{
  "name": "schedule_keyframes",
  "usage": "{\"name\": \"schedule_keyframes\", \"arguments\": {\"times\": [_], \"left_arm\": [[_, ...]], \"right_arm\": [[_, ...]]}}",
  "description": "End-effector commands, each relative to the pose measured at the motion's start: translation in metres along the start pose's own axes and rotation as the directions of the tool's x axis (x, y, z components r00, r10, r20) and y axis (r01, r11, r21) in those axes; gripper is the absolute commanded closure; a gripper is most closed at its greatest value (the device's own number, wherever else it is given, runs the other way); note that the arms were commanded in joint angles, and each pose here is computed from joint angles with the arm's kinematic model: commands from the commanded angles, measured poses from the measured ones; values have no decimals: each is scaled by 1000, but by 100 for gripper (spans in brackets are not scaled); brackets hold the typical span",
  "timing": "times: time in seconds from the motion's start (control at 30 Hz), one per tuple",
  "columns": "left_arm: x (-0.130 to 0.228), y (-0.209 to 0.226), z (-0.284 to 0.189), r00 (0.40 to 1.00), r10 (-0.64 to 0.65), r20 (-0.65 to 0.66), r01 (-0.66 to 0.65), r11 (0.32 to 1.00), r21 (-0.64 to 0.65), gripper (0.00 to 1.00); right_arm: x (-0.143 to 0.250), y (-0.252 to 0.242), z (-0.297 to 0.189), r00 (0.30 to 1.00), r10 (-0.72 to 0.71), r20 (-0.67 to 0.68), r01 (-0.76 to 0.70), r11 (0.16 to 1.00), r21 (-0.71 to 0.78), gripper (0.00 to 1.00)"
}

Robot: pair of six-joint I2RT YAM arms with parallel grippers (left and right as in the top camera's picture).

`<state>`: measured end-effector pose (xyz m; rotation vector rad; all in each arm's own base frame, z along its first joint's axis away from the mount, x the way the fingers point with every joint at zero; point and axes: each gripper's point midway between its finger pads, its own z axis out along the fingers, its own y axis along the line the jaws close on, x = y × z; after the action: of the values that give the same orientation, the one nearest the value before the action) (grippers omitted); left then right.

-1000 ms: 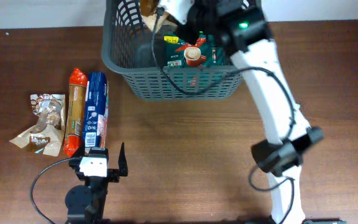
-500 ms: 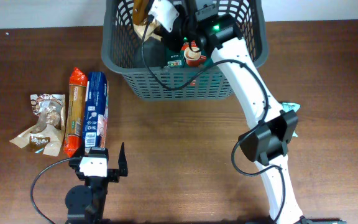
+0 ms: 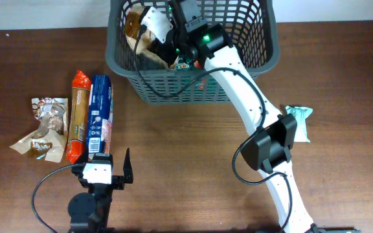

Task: Pack container
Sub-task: 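Carry the Pantree bag into the basket and release it, then lower the right gripper onto the mint-green wipes pouch and grasp it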

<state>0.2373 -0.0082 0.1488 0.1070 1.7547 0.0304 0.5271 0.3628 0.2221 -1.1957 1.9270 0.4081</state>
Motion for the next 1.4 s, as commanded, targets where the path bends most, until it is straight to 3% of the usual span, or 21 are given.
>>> {"name": "schedule_keyframes", "arguments": {"times": [0.0, 0.07, 0.3, 0.57, 0.7, 0.83, 0.93, 1.03, 1.1, 1.13, 1.2, 1.37], "left_arm": [[1, 1, 0, 1000, -2, 1, 2, 1000, -5, 1], [1, 1, 0, 1000, -2, 1, 2, 1000, -5, 1], [1, 1, 0, 1000, -2, 1, 2, 1000, -5, 1], [1, 1, 0, 1000, -2, 1, 2, 1000, -5, 1], [1, 1, 0, 1000, -2, 1, 2, 1000, -5, 1], [1, 1, 0, 1000, -2, 1, 2, 1000, -5, 1], [1, 1, 0, 1000, -2, 1, 2, 1000, -5, 1], [1, 1, 0, 1000, -2, 1, 2, 1000, -5, 1], [1, 1, 0, 1000, -2, 1, 2, 1000, -5, 1], [1, 1, 0, 1000, -2, 1, 2, 1000, -5, 1], [1, 1, 0, 1000, -2, 1, 2, 1000, -5, 1], [1, 1, 0, 1000, -2, 1, 2, 1000, -5, 1]], "right_arm": [[-6, -14, -11, 998, 61, 8, -61, 996, 62, 40], [-13, -15, -17, 998, 58, 23, -60, 996, 69, 30], [-40, -46, -76, 995, 82, 63, -96, 961, 261, 29], [-20, -108, -199, 985, 171, 5, -146, 825, 546, 24], [-5, -155, -292, 943, 292, 161, -325, 694, 643, 22], [42, -195, -390, 884, 382, 271, -449, 530, 719, 18], [100, -217, -445, 787, 494, 371, -581, 391, 713, 18], [171, -219, -457, 605, 680, 414, -736, 280, 616, 21], [221, -207, -442, 482, 802, 352, -795, 231, 561, 33], [250, -198, -426, 402, 865, 301, -820, 194, 538, 36], [281, -185, -404, 322, 917, 236, -837, 159, 523, 36], [330, -142, -340, 218, 975, 36, -842, 169, 512, 34]]}}
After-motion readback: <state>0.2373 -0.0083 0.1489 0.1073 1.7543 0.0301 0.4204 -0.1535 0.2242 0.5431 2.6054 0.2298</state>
